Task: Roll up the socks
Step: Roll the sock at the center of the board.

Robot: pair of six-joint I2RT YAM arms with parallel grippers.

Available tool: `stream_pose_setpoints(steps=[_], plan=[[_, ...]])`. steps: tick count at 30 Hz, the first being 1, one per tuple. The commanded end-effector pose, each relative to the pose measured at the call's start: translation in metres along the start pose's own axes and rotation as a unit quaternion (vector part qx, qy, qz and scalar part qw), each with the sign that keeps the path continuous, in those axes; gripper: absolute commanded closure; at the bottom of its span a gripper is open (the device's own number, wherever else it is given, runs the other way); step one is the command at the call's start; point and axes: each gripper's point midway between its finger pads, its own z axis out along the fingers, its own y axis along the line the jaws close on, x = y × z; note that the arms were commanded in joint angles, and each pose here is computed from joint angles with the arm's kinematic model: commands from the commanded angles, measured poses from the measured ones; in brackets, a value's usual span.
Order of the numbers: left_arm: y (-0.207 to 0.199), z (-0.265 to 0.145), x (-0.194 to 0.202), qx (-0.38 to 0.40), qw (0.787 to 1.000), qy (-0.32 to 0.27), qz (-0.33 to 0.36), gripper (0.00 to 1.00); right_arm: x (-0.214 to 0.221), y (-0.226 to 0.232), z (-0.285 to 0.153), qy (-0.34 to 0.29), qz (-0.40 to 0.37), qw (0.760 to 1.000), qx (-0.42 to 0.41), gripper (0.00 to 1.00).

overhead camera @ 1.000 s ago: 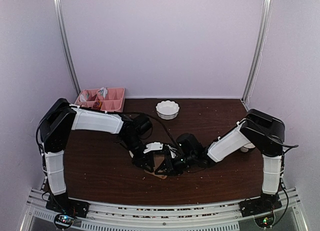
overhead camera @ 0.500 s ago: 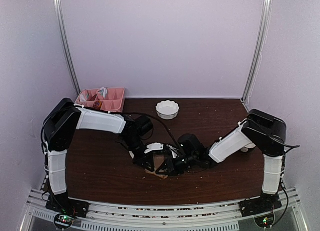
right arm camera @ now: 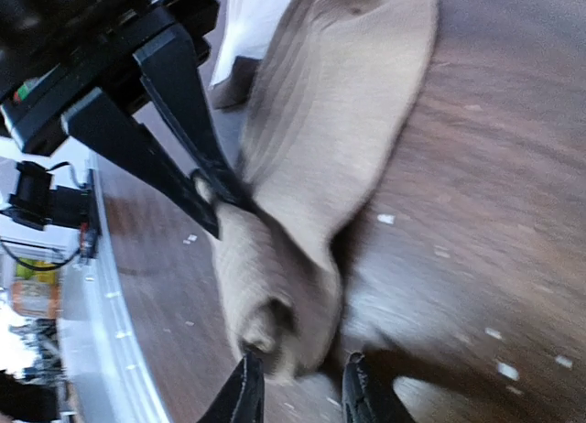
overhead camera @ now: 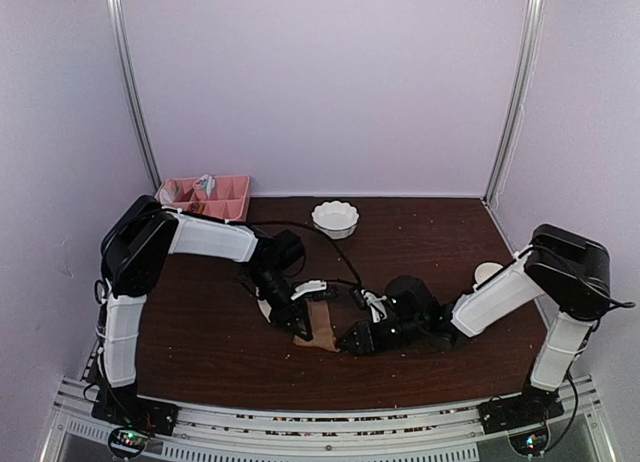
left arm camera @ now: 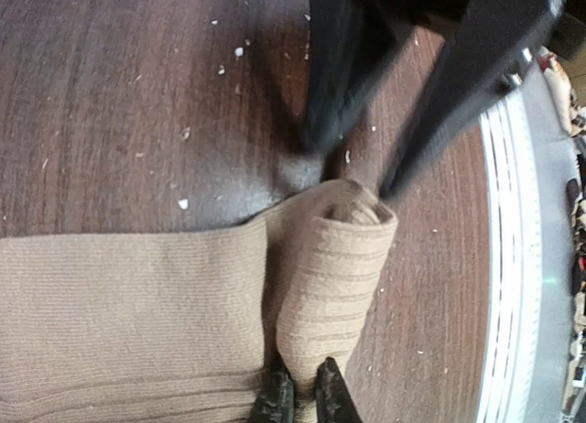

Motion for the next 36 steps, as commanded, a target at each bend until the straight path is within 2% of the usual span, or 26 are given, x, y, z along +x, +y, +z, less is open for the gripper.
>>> stream_pose_setpoints(steps=[1, 3, 4, 5, 6, 10, 11, 14, 16, 17, 18, 19, 21, 26, 29, 33, 36], plan=[[0.014, 0.01, 0.035, 0.008, 0.997, 0.044, -0.057, 1.0, -0.005, -0.029, -0.021, -0.033, -0.078, 0.992, 0.092, 0.64], [0.013, 0.011, 0.035, 0.019, 0.997, 0.041, -0.065, 1.0, -0.009, -0.034, -0.03, -0.045, -0.098, 0.988, 0.114, 0.48], [0.013, 0.011, 0.036, 0.024, 0.997, 0.041, -0.069, 1.0, -0.01, -0.035, -0.034, -0.051, -0.11, 0.985, 0.121, 0.2], [0.013, 0.012, 0.036, 0.026, 0.996, 0.041, -0.072, 1.0, -0.012, -0.034, -0.038, -0.059, -0.125, 0.983, 0.124, 0.02], [0.014, 0.012, 0.037, 0.028, 0.996, 0.042, -0.073, 1.0, -0.014, -0.034, -0.042, -0.064, -0.136, 0.98, 0.129, 0.0], [0.016, 0.011, 0.039, 0.031, 0.996, 0.043, -0.077, 1.0, -0.034, -0.04, -0.072, -0.099, -0.158, 0.962, 0.2, 0.0], [0.015, 0.011, 0.04, 0.034, 0.995, 0.043, -0.079, 1.0, -0.046, -0.041, -0.09, -0.138, -0.151, 0.953, 0.223, 0.0], [0.013, 0.011, 0.041, 0.044, 0.995, 0.043, -0.083, 1.0, -0.077, -0.01, -0.142, -0.283, -0.134, 0.932, 0.18, 0.0], [0.012, 0.012, 0.041, 0.052, 0.994, 0.042, -0.085, 1.0, -0.09, -0.021, -0.172, -0.371, -0.055, 0.908, 0.188, 0.0], [0.012, 0.012, 0.04, 0.056, 0.994, 0.04, -0.086, 1.0, -0.093, -0.026, -0.177, -0.388, -0.027, 0.904, 0.177, 0.0], [0.011, 0.012, 0.038, 0.06, 0.994, 0.038, -0.086, 1.0, -0.094, -0.02, -0.172, -0.382, -0.04, 0.911, 0.149, 0.0], [0.01, 0.012, 0.037, 0.067, 0.993, 0.035, -0.087, 1.0, -0.094, -0.01, -0.169, -0.375, -0.095, 0.912, 0.136, 0.0], [0.006, 0.011, 0.033, 0.079, 0.993, 0.027, -0.088, 1.0, -0.09, 0.001, -0.165, -0.372, -0.161, 0.904, 0.135, 0.0], [0.003, 0.011, 0.032, 0.095, 0.991, 0.019, -0.095, 1.0, -0.073, 0.015, -0.124, -0.253, -0.285, 0.915, 0.134, 0.0], [-0.003, 0.01, 0.03, 0.121, 0.987, 0.015, -0.104, 1.0, -0.062, 0.029, -0.099, -0.189, -0.336, 0.918, 0.093, 0.16], [-0.006, 0.009, 0.028, 0.137, 0.985, 0.011, -0.109, 1.0, -0.032, 0.037, -0.061, -0.097, -0.419, 0.9, 0.079, 0.36], [-0.006, 0.009, 0.031, 0.144, 0.983, 0.014, -0.115, 1.0, -0.005, 0.043, -0.03, -0.035, -0.473, 0.877, 0.077, 0.38]])
